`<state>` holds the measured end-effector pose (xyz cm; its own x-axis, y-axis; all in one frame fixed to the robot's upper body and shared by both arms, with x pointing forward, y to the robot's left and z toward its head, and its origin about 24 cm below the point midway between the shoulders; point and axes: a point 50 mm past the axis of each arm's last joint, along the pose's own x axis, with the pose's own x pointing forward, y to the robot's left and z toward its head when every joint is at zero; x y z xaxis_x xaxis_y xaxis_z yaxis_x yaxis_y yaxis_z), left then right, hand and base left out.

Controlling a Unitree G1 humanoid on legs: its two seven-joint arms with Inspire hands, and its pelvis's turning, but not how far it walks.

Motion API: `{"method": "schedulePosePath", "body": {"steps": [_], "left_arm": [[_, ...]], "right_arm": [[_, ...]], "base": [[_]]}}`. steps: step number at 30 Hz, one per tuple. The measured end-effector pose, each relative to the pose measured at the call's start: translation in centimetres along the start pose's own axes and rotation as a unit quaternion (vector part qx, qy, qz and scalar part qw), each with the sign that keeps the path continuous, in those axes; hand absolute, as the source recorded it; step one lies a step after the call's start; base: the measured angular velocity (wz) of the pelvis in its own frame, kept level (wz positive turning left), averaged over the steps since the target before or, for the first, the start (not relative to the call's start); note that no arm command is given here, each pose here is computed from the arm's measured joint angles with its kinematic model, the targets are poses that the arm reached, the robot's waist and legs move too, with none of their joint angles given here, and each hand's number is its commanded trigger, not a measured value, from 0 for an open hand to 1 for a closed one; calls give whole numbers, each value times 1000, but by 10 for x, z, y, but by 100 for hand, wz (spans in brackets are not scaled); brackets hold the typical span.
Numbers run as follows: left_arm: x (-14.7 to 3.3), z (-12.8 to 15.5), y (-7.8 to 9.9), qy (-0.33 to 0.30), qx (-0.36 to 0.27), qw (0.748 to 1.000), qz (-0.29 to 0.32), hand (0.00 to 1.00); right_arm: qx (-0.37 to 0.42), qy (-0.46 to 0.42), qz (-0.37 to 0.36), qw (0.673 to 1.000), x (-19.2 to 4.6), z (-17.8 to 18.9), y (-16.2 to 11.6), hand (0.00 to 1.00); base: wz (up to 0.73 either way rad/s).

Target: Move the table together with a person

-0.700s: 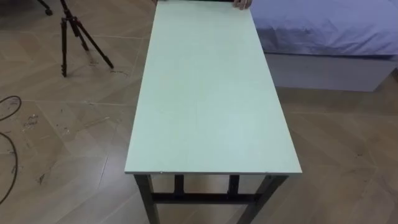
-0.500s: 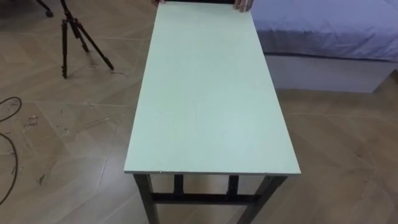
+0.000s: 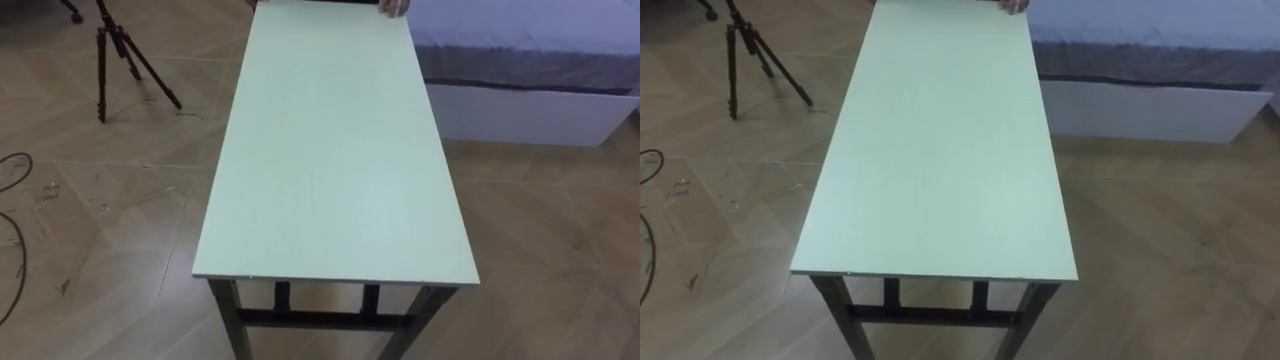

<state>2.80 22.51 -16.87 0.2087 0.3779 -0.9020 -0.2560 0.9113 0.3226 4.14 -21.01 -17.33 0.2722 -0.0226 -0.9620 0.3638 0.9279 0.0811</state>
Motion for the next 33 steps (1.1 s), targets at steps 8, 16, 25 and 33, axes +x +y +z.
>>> {"method": "schedulePosePath", "body": {"steps": [8,16,25,33], "left_arm": [[0,2,-6,10,-84,995,-59,0],[0,35,-16,-41,-184,973,-130,0],[-17,65,-31,-127,-193,948,-220,0],[-44,87,-46,-190,-216,905,-313,0]], "right_arm": [[3,-9,30,1000,0,2,2,0],[42,-110,110,987,-4,45,19,0],[46,-206,196,958,-27,67,37,0],[42,-226,251,940,-40,69,55,0]], "base": [[0],[0],[0],[0]]}}
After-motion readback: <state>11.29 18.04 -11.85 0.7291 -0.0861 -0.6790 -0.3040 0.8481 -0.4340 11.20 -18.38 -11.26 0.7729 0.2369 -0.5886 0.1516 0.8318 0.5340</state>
